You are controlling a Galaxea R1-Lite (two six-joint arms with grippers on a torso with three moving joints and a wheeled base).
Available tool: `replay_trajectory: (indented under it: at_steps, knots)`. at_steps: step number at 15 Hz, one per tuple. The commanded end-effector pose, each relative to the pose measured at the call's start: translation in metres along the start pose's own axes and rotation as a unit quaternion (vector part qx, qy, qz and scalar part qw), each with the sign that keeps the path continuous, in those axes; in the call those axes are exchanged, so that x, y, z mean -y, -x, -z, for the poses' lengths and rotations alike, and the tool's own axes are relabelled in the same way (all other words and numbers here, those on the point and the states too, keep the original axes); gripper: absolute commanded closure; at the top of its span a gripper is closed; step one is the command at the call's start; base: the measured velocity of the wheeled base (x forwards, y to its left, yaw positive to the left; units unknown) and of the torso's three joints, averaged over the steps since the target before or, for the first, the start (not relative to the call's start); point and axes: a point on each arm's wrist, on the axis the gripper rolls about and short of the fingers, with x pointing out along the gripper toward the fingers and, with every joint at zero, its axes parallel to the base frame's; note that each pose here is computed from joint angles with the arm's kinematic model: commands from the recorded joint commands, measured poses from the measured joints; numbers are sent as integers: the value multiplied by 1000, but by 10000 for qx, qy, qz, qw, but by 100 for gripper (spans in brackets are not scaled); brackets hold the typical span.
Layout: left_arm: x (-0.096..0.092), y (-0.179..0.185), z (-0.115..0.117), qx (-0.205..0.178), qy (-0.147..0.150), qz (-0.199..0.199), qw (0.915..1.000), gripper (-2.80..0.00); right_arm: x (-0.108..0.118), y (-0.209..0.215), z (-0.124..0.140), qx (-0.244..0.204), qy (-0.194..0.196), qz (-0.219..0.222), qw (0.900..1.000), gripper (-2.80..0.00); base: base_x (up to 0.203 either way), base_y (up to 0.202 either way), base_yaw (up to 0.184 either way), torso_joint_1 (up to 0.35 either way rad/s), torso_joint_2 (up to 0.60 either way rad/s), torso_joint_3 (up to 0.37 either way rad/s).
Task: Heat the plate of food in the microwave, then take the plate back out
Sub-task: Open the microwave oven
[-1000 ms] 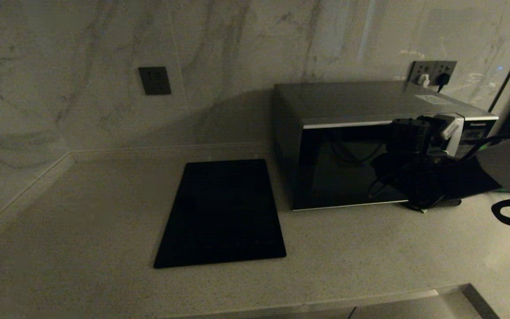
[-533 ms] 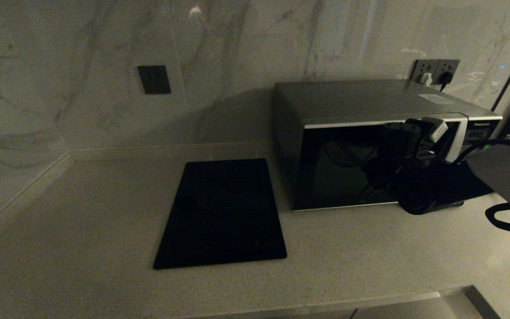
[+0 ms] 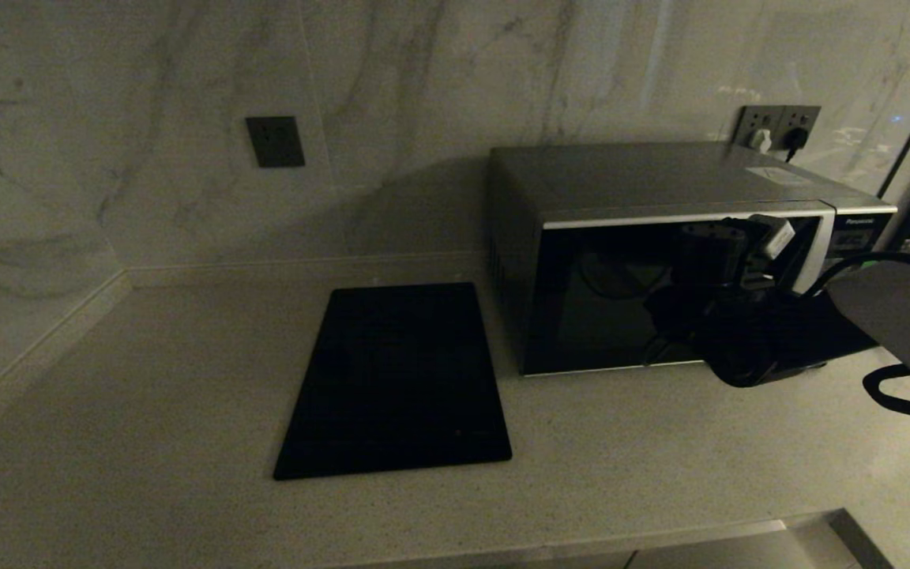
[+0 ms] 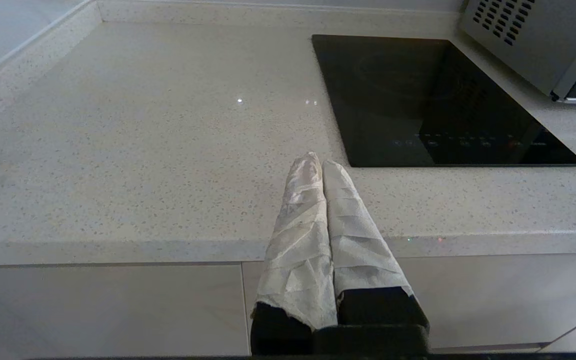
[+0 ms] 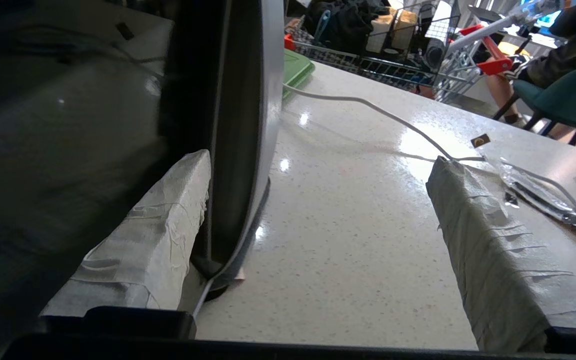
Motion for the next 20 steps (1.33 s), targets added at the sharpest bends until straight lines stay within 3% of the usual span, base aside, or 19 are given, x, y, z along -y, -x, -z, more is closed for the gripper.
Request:
replay_trajectory:
  at_steps: [1, 20]
  knots:
    - [0, 0, 0, -6, 2, -4, 10000, 0, 3, -7, 2, -7, 24, 127, 9999, -280, 0, 0, 0, 0, 0, 0]
    - [0, 0, 0, -6, 2, -4, 10000, 0, 20, -31, 17, -57, 345, 436, 9984, -280, 0, 0, 0, 0, 0, 0]
